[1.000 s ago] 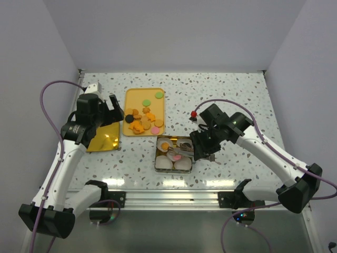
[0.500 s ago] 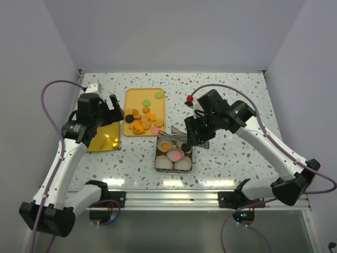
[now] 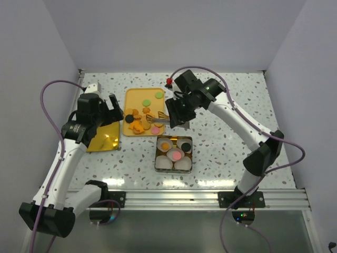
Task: Pack the cookies
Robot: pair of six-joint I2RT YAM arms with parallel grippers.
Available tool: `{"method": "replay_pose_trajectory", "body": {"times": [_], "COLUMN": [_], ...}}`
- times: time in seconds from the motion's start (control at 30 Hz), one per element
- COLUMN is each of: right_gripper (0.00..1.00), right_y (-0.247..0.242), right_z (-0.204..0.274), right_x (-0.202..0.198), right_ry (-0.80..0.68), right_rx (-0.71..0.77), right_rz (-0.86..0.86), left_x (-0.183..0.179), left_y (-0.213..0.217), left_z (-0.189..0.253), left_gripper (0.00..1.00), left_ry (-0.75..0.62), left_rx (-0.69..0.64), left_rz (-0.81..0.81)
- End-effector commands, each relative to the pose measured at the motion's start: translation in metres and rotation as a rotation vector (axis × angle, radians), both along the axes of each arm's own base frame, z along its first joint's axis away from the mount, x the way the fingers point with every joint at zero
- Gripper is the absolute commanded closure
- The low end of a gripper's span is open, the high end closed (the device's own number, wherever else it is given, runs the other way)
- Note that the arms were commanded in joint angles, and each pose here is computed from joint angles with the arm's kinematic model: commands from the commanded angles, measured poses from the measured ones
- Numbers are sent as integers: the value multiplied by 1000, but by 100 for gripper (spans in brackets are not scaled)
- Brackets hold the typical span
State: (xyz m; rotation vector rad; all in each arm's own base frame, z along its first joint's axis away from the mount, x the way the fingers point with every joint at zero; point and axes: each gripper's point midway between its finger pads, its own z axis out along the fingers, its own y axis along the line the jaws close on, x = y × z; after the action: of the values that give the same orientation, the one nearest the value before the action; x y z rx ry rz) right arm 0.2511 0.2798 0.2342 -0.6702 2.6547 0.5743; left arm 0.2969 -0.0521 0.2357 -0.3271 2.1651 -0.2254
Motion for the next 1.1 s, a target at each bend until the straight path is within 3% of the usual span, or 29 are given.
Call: {"method": "replay_pose_trajectory", "body": {"times": [0.0, 0.37, 1.07], "right_gripper": [51, 51, 52], "right_y": [24, 77, 92], "right_z": [10, -20, -65], "right_x": [10, 19, 21], "right_ry": [-46, -23, 16], "right_rx": [12, -52, -176], "right_rz": [59, 118, 126], "left_x": [0, -10, -11], "left_y": [2, 12, 32], "left_z": [25, 20, 11], "left_gripper": [0, 0, 0], "left_ry": [-72, -54, -29], "left_rx": [-6, 45, 163], "left_rz": [8, 21, 34]}}
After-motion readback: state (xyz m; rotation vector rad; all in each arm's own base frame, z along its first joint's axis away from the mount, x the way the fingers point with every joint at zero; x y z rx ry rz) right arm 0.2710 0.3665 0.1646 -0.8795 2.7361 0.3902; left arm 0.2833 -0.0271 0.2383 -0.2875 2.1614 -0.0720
